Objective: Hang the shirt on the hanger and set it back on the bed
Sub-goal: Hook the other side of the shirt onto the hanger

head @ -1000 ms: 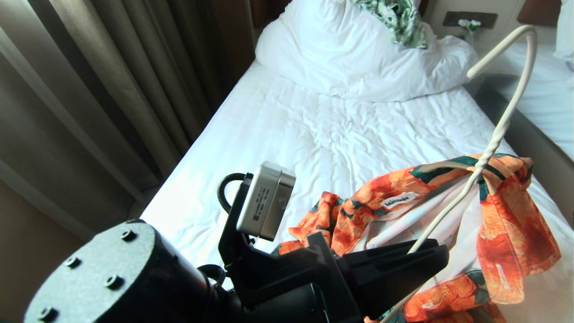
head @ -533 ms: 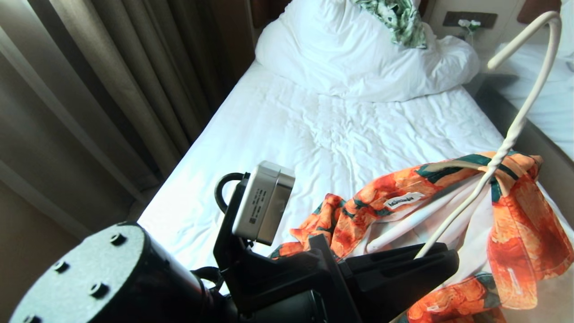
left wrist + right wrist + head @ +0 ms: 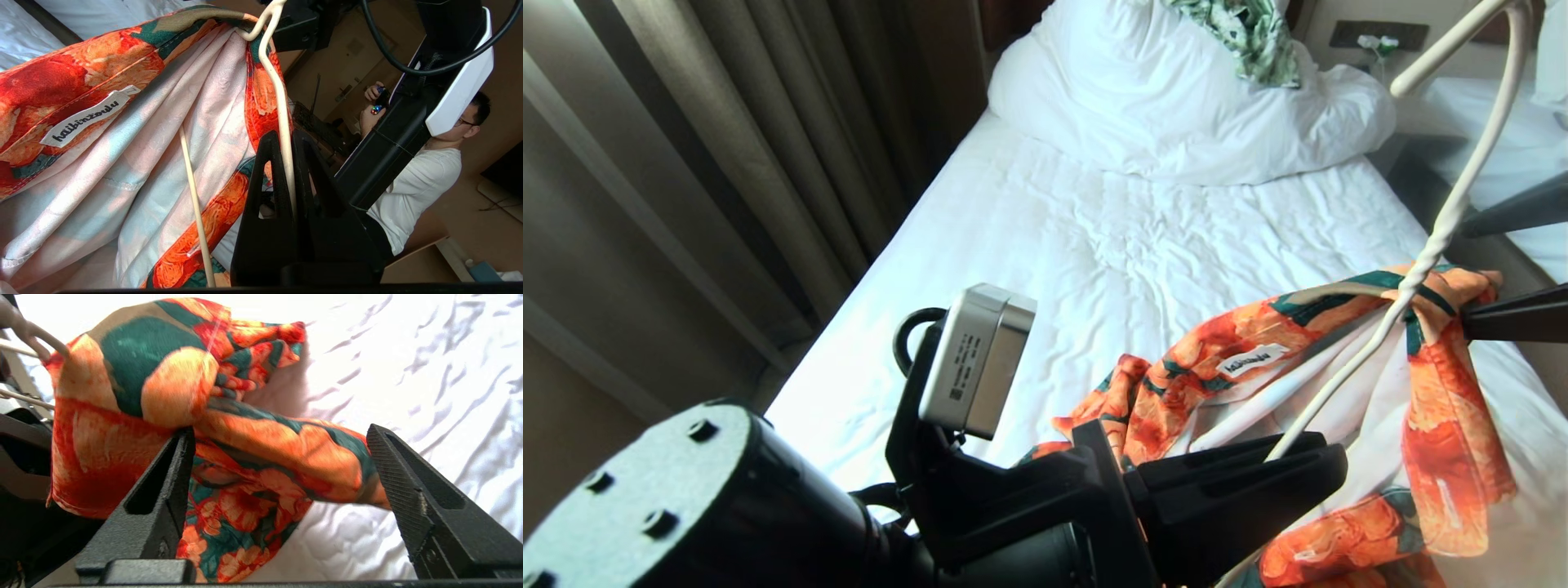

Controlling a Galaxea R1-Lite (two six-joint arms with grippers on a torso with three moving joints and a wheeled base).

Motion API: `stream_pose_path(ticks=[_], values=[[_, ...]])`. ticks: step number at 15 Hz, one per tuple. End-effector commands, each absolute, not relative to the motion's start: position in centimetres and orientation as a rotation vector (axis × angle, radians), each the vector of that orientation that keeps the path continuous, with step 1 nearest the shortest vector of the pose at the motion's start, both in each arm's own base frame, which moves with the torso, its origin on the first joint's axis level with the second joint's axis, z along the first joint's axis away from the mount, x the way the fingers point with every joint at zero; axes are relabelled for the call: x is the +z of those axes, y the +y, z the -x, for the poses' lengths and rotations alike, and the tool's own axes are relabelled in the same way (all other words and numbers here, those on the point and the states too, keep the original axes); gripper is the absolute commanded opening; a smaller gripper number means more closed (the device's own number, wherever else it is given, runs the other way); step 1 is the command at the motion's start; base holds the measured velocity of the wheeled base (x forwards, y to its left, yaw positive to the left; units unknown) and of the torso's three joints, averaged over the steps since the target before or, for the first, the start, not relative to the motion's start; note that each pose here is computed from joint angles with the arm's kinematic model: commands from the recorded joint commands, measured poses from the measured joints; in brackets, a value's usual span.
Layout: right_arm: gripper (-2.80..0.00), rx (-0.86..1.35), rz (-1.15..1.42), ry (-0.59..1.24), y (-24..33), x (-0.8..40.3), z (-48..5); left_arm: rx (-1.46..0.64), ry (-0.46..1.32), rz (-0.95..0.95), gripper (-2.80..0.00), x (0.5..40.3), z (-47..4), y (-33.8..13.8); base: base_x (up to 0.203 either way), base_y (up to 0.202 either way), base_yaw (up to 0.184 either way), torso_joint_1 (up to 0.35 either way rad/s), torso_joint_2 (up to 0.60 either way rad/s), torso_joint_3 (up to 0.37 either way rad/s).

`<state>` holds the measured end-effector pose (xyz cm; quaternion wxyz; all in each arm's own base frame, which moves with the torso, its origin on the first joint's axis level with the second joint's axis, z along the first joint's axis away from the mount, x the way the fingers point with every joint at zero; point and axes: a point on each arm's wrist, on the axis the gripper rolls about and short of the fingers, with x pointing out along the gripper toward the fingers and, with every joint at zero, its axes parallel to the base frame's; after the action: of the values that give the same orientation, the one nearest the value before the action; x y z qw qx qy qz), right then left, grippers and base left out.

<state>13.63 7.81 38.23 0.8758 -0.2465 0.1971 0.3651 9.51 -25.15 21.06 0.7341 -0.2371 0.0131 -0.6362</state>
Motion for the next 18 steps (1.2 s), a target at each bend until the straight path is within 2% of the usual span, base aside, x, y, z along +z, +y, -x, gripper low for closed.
stream_pose_path(ticks=[1, 6, 10, 13, 14, 18], values=[[0.00, 0.808, 0.508, 0.434, 8.7, 37.6, -15.1, -1.401, 0.024, 0.527, -2.80, 21.1, -9.5, -25.1, 0.000, 0.000, 0.000, 0.000, 0.00, 0.000], [0.00, 0.918, 0.486, 0.461, 9.6, 36.7, -16.8, -1.402, 0.020, 0.529, -2.80, 21.2, -9.5, -25.1, 0.000, 0.000, 0.000, 0.000, 0.00, 0.000], [0.00, 1.072, 0.468, 0.403, 9.2, 36.5, -17.5, -1.403, 0.017, 0.531, -2.80, 21.3, -9.5, -25.1, 0.000, 0.000, 0.000, 0.000, 0.00, 0.000], [0.00, 1.098, 0.485, 0.412, 9.1, 36.0, -17.2, -1.400, 0.015, 0.532, -2.80, 21.4, -9.5, -25.1, 0.000, 0.000, 0.000, 0.000, 0.00, 0.000], [-2.80, 1.106, 0.485, 0.414, 8.9, 35.9, -16.8, -1.396, 0.013, 0.533, -2.80, 21.4, -9.6, -25.1, 0.000, 0.000, 0.000, 0.000, 0.00, 0.000], [-2.80, 1.129, 0.476, 0.405, 8.4, 35.9, -15.4, -1.426, -0.021, 0.527, -2.80, 22.3, -10.1, -24.1, 0.000, 0.000, 0.000, 0.000, 0.00, 0.000]])
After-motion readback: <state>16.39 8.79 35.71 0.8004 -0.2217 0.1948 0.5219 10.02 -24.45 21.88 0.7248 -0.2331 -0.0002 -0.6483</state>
